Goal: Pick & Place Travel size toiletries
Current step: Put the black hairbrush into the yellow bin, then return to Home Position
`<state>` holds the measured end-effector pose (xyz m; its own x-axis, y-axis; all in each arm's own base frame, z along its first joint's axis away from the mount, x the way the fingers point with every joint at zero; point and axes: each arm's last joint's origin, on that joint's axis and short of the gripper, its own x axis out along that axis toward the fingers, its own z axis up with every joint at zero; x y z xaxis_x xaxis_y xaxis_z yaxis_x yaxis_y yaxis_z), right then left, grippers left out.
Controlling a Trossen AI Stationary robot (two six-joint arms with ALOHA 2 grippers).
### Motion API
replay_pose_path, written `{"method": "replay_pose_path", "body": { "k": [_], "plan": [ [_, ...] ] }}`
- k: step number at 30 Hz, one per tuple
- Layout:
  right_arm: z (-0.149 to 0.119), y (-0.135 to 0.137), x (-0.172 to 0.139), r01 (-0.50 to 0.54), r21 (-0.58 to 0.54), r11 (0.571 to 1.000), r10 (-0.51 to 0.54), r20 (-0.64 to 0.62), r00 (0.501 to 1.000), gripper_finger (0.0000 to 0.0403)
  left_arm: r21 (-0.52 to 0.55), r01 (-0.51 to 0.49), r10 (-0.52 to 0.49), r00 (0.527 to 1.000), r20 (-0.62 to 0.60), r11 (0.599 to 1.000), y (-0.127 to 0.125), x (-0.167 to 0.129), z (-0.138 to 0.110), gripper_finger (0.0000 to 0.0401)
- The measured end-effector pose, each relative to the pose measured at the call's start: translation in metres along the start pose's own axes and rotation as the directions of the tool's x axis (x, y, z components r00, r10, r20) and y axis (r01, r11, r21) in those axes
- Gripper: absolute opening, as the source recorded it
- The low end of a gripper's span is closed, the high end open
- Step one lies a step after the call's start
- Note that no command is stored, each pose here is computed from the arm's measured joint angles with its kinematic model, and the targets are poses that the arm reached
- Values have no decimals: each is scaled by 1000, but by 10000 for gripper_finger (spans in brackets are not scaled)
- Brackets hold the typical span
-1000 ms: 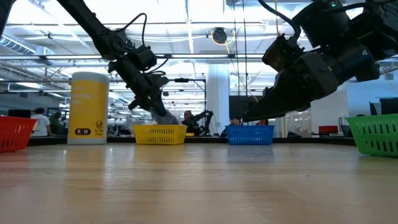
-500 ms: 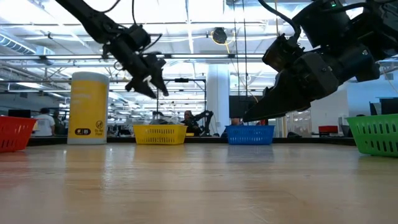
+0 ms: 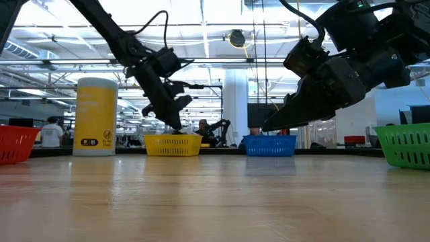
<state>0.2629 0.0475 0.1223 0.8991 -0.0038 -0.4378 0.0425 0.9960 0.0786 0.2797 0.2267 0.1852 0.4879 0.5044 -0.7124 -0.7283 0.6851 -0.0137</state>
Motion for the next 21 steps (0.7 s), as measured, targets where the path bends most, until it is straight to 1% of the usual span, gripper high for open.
{"method": "replay_pose_path", "body": {
  "k": [2,3,6,9,12,15,18,20,21],
  "plan": [
    [0,0,0,0,-6,1000,0,0,1000,212,1,-5,5,1000,5,1000,0,4,-1,10],
    [0,0,0,0,-7,1000,0,0,1000,212,1,-6,6,1000,9,1000,0,5,0,5],
    [0,0,0,2,-6,1000,-2,0,1000,212,-2,-4,4,1000,29,1000,0,-2,3,13],
    [0,0,0,-1,15,1000,1,-5,1000,208,0,25,-24,996,88,1000,-5,-24,14,28],
    [4,-3,-5,-41,17,999,41,-30,999,196,43,94,-100,983,154,995,-18,-52,23,36],
    [10,-10,-15,-89,27,996,91,-73,993,170,114,156,-177,961,211,981,-34,-81,28,35],
    [21,-15,-32,-155,-8,988,154,-88,984,134,194,198,-245,933,263,961,-52,-108,30,29],
    [30,-19,-46,-172,-39,984,168,-81,982,108,249,223,-289,917,273,943,-65,-121,28,25],
    [34,-21,-54,-164,-51,985,160,-73,984,95,271,238,-312,909,275,933,-71,-127,27,22]
  ]
}}
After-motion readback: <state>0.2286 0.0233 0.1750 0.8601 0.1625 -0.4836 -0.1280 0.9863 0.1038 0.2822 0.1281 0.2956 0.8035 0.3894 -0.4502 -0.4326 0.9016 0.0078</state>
